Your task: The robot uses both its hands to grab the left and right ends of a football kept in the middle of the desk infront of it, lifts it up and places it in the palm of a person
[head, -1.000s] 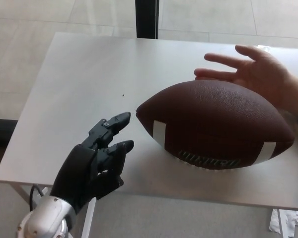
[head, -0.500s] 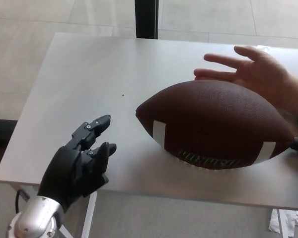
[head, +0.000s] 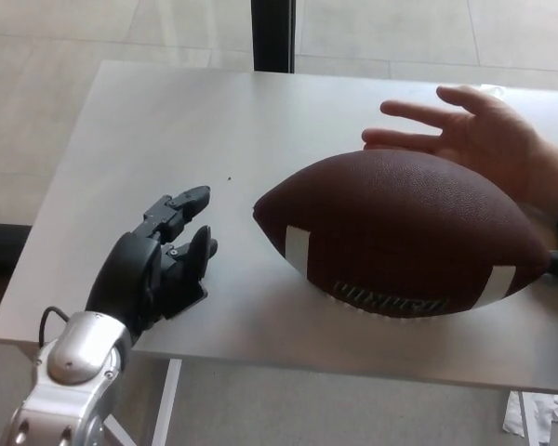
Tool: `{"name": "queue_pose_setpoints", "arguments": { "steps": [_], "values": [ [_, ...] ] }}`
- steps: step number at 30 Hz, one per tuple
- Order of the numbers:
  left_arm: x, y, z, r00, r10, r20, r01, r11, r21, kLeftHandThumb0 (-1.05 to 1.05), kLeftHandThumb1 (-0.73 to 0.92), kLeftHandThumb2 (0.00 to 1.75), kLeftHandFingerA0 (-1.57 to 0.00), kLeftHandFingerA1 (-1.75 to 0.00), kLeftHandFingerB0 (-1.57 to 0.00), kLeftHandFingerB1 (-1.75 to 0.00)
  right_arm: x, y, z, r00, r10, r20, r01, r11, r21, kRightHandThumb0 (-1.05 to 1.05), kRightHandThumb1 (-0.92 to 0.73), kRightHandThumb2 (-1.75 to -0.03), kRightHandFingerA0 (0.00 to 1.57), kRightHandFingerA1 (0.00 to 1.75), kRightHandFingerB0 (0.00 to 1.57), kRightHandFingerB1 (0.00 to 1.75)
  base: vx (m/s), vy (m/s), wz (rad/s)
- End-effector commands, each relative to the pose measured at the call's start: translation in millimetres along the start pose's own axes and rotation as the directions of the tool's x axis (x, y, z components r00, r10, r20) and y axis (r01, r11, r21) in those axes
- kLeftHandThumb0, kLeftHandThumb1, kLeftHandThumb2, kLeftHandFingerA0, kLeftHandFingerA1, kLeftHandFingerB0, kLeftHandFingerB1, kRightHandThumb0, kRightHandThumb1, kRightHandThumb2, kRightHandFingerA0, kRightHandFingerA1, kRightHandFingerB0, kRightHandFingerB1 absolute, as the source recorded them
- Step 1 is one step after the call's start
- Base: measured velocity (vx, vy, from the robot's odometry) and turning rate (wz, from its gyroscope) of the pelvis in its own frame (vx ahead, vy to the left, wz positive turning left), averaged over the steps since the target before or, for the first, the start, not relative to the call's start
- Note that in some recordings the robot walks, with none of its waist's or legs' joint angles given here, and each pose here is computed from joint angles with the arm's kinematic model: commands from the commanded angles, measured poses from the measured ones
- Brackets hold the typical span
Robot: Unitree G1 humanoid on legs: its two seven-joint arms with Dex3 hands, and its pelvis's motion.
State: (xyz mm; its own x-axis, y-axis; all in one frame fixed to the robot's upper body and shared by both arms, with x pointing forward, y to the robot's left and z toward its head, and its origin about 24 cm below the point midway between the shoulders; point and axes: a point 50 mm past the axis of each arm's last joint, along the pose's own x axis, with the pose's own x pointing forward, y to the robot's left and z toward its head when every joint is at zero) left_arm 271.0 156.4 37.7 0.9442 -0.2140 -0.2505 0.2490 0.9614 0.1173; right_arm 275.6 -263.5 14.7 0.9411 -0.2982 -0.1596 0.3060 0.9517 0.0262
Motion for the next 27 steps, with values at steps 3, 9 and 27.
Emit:
{"name": "queue_pose_setpoints", "arguments": {
  "steps": [3,9,27],
  "values": [
    [13,3,-4,0.998,0.006,-0.064,-0.006,1.000,0.008,-0.84,0.92,0.88,-0.21,-0.51,-0.07,-0.29,2,-11,-4,0.998,-0.060,-0.026,0.060,0.998,0.008,-1.05,-0.85,-0.80,0.47,1.32,0.28,1.06,0.00,0.000,0.00],
    [32,-12,-2,0.997,0.019,-0.075,-0.029,0.991,-0.132,-0.80,0.90,1.23,-0.15,-0.53,-0.04,-0.28,-4,2,-10,0.999,-0.017,-0.036,0.018,0.999,0.036,-1.05,-0.82,-0.79,0.48,1.30,0.31,1.07,0.00,0.000,0.00],
    [36,-40,-26,0.992,-0.017,-0.128,-0.007,0.982,-0.187,-0.93,0.92,1.00,-0.18,-0.54,-0.03,-0.22,-21,18,-22,0.999,-0.015,-0.031,0.018,0.995,0.098,-1.05,-0.84,-0.79,0.65,1.21,0.33,1.09,0.00,0.000,0.00]
  ]
}}
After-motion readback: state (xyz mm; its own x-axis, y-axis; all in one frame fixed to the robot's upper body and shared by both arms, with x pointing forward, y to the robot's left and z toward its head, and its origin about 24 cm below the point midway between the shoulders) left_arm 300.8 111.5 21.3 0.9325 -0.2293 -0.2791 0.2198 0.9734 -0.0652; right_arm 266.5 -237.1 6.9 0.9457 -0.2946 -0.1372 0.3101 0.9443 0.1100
